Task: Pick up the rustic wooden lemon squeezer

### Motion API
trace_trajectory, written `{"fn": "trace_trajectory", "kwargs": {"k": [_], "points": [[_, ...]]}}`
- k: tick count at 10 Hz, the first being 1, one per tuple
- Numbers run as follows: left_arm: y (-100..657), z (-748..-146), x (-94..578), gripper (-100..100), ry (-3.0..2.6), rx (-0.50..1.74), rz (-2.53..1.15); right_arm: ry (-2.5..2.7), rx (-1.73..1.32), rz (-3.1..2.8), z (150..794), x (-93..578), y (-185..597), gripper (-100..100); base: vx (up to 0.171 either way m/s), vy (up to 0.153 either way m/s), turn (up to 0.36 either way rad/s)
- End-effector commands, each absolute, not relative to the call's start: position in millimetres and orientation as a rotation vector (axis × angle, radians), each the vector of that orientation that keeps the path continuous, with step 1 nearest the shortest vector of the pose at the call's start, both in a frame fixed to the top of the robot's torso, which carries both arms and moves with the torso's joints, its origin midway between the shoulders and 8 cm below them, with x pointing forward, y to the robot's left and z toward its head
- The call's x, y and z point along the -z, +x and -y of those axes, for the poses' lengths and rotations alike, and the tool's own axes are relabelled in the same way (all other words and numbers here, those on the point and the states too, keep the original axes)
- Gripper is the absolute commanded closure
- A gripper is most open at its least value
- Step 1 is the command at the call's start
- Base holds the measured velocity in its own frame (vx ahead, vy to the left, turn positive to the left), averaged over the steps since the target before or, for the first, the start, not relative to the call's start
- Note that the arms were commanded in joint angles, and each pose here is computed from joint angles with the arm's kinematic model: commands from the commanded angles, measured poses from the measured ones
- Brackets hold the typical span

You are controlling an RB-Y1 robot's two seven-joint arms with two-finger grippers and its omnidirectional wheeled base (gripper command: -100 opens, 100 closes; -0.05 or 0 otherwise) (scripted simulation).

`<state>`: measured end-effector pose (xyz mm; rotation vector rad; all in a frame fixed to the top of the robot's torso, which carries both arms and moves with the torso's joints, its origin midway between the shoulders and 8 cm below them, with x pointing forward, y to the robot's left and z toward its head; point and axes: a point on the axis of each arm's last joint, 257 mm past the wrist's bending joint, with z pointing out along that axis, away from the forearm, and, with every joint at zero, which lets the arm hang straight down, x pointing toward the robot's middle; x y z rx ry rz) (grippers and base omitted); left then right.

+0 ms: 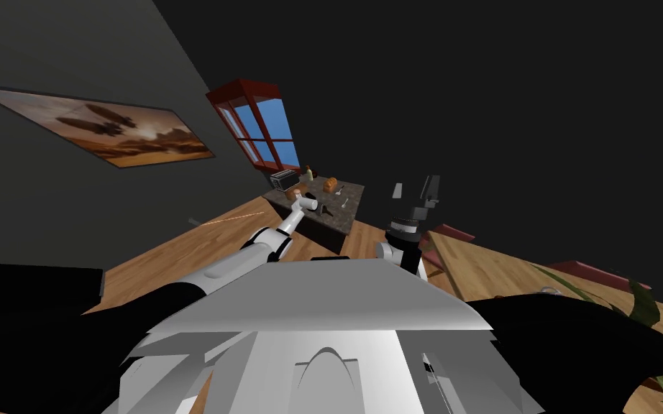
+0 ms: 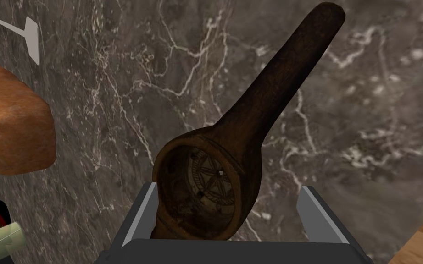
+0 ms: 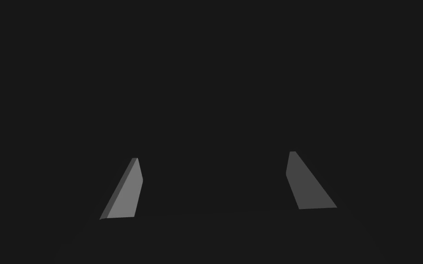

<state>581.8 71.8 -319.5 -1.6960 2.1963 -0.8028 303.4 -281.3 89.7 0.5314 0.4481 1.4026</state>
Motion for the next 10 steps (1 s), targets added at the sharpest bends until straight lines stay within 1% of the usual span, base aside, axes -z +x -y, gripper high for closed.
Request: {"fn": "trace_trajectory", "kwargs": {"k": [1,2,3,4,5,6,7,10], "points": [[582.2,-74.2,325.9,-100,-1.673,0.792,-2.221,0.531,-1.403,-0.448,281.3,-89.7,303.4,0,0.001,-0.081,0.103],[590.7,-66.8,317.0,-100,-1.651,0.838,-2.224,0.531,-1.403,-0.448,281.3,-89.7,303.4,0,-0.003,-0.087,0.192],[587.3,-72.4,326.5,-100,-1.646,0.806,-2.244,0.531,-1.403,-0.448,281.3,-89.7,303.4,0,-0.018,-0.083,0.123],[596.0,-65.0,316.6,-100,-1.622,0.854,-2.243,0.531,-1.403,-0.448,281.3,-89.7,303.4,0,-0.024,-0.084,0.198],[592.2,-70.9,326.7,-100,-1.619,0.821,-2.263,0.531,-1.403,-0.448,281.3,-89.7,303.4,0,-0.023,-0.076,0.127],[593.4,-69.8,322.8,-100,-1.626,0.832,-2.251,0.531,-1.403,-0.448,281.3,-89.7,303.5,0,-0.008,-0.029,0.016],[593.9,-70.2,322.8,100,-1.620,0.831,-2.253,0.531,-1.403,-0.448,281.3,-89.7,303.5,0,-0.002,-0.006,-0.003],[593.6,-70.4,323.1,100,-1.623,0.830,-2.252,0.531,-1.403,-0.448,281.3,-89.7,303.5,0,0.000,0.000,0.000]]}}
